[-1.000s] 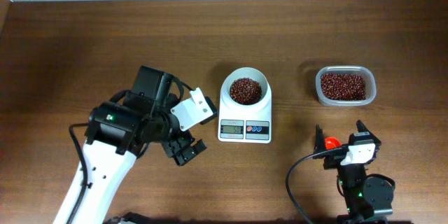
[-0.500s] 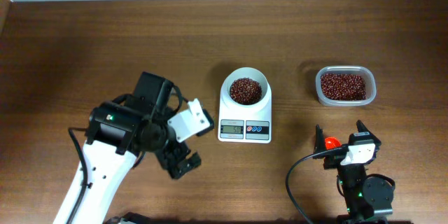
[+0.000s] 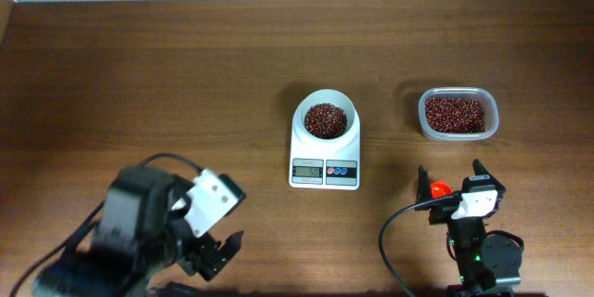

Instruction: Scoop and weigh 50g on scale

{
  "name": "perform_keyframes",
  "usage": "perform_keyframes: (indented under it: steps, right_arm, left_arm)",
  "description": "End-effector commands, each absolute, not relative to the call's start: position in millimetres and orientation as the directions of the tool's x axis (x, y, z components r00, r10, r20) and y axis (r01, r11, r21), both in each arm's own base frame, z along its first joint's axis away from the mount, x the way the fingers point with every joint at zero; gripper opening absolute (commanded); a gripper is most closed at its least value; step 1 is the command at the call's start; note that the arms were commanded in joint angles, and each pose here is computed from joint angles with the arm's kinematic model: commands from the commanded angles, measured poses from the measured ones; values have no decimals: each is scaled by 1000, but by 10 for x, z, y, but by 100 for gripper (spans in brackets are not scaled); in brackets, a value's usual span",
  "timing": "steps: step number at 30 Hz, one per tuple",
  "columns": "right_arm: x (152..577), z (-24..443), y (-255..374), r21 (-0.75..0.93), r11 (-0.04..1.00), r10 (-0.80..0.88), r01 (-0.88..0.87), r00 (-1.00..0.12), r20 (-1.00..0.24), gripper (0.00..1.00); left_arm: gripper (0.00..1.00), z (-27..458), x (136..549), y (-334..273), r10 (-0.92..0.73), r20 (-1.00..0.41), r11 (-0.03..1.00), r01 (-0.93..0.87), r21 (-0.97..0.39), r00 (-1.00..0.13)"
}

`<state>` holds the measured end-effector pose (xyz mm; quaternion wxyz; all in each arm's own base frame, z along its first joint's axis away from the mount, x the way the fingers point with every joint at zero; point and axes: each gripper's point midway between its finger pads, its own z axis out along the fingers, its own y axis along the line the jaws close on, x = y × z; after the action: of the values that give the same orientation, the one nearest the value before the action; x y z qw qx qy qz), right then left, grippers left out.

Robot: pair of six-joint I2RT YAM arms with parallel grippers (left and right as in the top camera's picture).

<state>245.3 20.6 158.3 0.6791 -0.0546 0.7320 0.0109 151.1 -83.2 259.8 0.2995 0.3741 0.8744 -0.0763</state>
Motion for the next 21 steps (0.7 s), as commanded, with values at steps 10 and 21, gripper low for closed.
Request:
perform_keyframes:
  steps: [10, 21]
  right_arm:
    - [2452, 1562, 203, -63, 994, -70, -89, -71, -995, 99]
    - [2452, 1562, 204, -64, 994, -70, -90, -71, -995, 99]
  left_arm:
    - [99, 2622, 2090, -496, 174, -951, 947, 309, 90, -256]
    - [99, 2231, 2167, -305, 3, -992, 987, 161, -18, -126]
